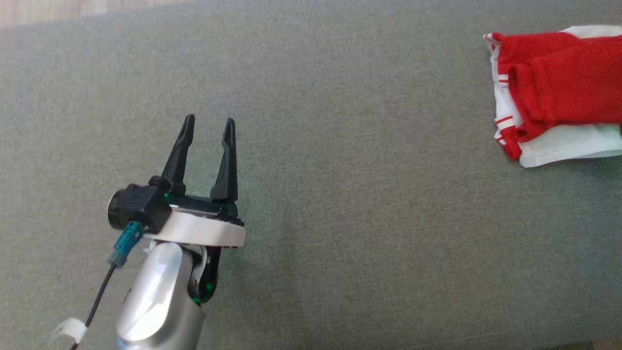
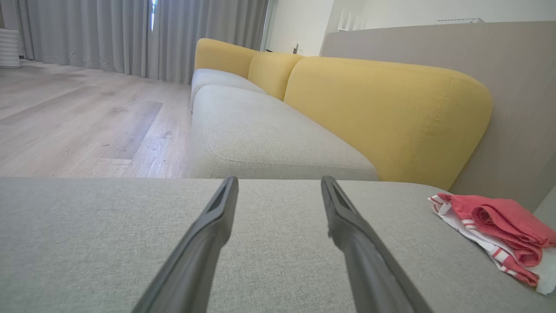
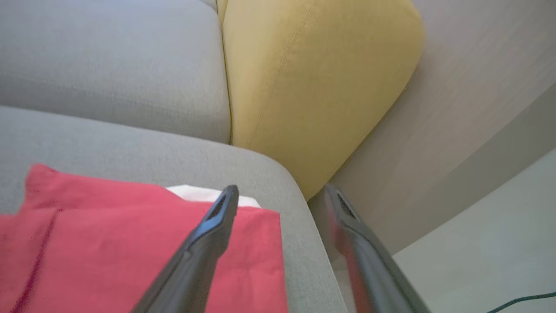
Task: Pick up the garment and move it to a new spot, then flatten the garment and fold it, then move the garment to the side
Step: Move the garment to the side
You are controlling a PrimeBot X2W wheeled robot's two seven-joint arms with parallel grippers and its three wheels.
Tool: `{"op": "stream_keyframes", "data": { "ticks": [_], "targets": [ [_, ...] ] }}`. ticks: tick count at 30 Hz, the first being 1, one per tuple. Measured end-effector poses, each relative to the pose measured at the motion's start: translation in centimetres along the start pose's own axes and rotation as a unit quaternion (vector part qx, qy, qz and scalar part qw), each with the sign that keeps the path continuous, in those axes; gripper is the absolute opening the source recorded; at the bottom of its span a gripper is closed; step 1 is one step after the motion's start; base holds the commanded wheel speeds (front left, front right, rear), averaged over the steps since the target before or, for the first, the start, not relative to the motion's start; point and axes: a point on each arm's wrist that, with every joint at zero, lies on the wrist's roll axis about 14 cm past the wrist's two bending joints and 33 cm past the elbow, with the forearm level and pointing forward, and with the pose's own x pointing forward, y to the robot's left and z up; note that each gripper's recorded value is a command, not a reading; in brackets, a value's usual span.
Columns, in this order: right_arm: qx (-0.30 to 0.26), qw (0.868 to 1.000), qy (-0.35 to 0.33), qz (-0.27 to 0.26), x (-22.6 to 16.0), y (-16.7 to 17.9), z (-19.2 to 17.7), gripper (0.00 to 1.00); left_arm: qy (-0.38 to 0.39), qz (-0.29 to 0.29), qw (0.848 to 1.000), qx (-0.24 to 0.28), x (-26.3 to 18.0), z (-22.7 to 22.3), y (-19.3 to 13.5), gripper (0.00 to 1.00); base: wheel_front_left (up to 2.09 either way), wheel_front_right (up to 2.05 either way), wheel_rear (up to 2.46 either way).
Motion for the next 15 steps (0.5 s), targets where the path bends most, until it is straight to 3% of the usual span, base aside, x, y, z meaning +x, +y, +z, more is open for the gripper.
{"op": "stream_keyframes", "data": {
  "ticks": [6, 10, 15],
  "targets": [
    [0.055, 0.990, -0.127, 0.029, -2.2, 3.4, 8.6, 1.00, -0.029, 0.006, 1.000, 0.008, -1.6, 2.6, -0.5, 1.00, 0.00, 0.00, 0.00],
    [0.105, 0.971, -0.208, 0.052, -4.7, 5.1, 14.0, 1.00, -0.050, 0.017, 0.998, 0.014, -3.0, 4.4, -0.4, 1.00, 0.00, 0.00, 0.00],
    [0.176, 0.947, -0.254, 0.088, -8.2, 8.0, 16.5, 1.00, -0.072, 0.035, 0.997, 0.017, -5.0, 6.0, 0.1, 1.00, 0.00, 0.00, 0.00]
  ]
}}
